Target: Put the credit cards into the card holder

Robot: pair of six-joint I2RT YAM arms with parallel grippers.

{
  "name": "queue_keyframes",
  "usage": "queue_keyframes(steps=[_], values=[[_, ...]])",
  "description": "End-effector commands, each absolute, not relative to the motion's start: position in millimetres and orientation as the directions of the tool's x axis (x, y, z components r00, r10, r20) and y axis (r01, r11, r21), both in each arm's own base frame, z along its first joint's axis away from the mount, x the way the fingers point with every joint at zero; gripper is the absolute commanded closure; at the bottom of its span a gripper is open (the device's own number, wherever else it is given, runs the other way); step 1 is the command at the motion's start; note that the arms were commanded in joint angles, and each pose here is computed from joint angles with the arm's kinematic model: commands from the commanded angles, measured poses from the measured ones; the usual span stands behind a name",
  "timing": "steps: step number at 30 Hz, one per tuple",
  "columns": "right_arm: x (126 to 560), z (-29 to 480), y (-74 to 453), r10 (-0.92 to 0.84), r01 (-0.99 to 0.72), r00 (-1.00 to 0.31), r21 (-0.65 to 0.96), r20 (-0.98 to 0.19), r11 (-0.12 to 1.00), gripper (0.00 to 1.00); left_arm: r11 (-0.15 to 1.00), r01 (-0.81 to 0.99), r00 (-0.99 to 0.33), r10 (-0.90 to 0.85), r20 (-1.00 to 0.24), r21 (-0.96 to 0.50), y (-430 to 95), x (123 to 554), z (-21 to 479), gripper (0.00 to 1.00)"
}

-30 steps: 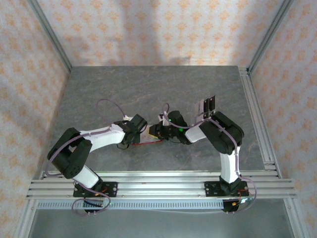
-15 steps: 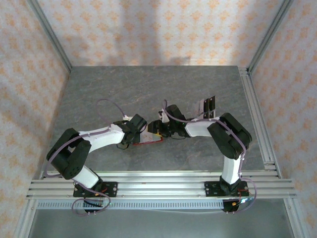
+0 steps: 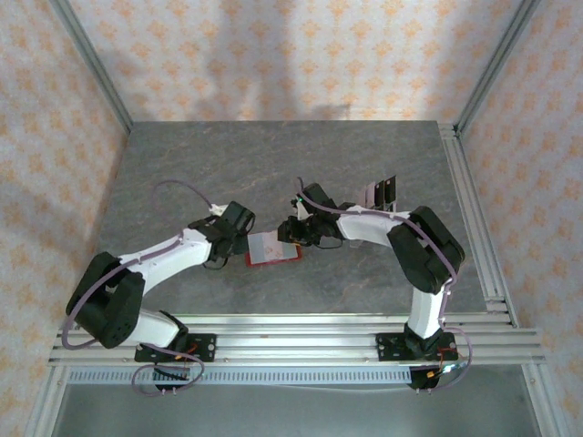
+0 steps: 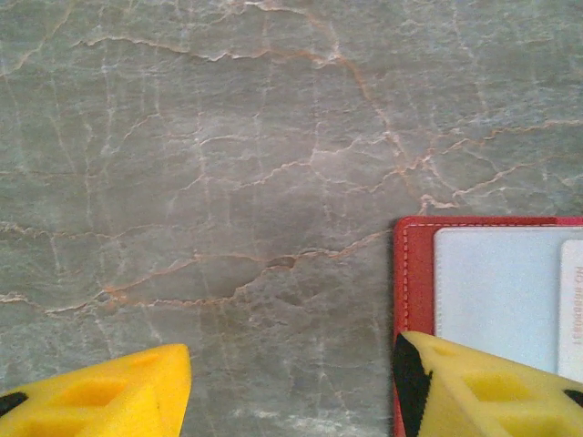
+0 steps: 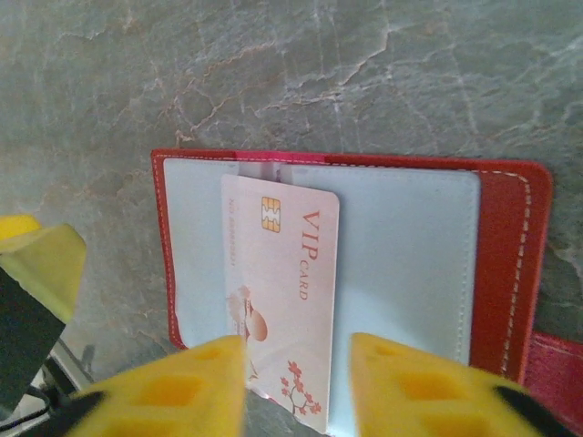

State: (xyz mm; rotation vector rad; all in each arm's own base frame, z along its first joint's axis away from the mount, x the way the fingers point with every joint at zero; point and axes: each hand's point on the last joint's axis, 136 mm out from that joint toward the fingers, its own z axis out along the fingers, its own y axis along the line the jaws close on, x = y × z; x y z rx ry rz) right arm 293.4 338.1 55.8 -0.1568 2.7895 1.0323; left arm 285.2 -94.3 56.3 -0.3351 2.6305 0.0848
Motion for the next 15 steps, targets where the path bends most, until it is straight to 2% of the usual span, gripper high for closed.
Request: queue_keyframes(steps=[1, 4, 15], values=[[296, 59, 323, -0.064, -0.165, -0.978, 0.546, -0.199, 0.822, 0.84, 0.968, -0.245, -0.882, -0.196, -0.429, 0.06, -85, 276, 44, 0.39], [294, 54, 319, -0.094, -0.178, -0.977, 0.496, -0.189, 0.85, 0.91, 0.968, -0.24, -0.892, -0.19, -0.409, 0.075, -85, 275, 36, 0.39], [294, 40, 324, -0.126, -0.187, -0.98, 0.477, -0.156, 0.859, 0.95, 0.968, -0.235, -0.905, -0.185, -0.382, 0.088, -86, 274, 18, 0.4]])
